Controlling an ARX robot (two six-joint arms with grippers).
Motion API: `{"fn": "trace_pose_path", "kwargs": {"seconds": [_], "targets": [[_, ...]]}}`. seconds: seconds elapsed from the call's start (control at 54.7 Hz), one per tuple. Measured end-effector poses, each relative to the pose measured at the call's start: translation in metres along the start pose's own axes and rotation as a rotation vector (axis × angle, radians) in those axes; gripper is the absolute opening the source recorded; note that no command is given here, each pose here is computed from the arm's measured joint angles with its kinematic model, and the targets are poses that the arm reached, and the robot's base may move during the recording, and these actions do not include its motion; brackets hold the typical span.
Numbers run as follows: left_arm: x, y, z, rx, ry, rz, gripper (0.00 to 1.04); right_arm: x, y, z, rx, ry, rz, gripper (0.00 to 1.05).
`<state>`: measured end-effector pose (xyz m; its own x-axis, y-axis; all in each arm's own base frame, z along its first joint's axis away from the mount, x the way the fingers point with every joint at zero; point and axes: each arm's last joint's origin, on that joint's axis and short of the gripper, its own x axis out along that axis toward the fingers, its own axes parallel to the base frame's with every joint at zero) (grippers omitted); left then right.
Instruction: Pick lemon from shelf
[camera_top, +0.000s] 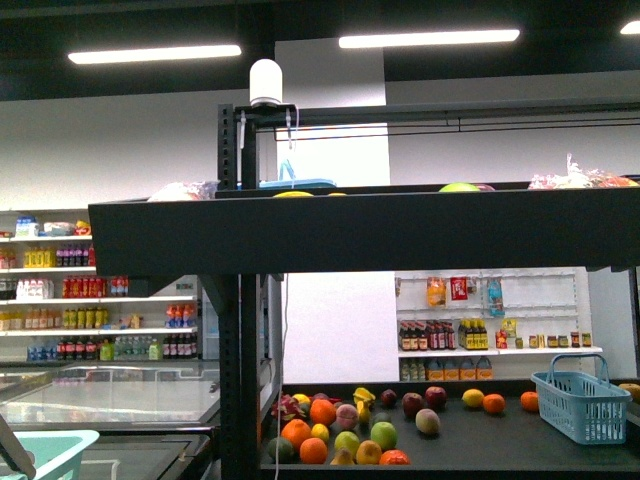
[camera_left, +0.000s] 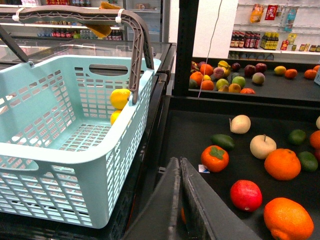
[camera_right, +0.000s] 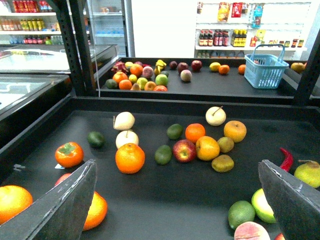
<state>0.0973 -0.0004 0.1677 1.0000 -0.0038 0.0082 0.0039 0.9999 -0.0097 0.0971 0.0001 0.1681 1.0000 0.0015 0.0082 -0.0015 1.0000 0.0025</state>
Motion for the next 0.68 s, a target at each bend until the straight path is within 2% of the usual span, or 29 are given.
{"fn": "trace_pose_path", "kwargs": {"seconds": [0.457,0.676], "targets": [[0.0000,0.0000,0.0000,0.001,0.000,0.000,0.98,0.0000,0.0000,0.0000,0.000,0.000,0.000,0.97],[0.0000,0.0000,0.0000,0.002,0.000,0.000,0.97,0.0000,0.0000,0.0001,0.000,0.000,0.000,0.97]]}}
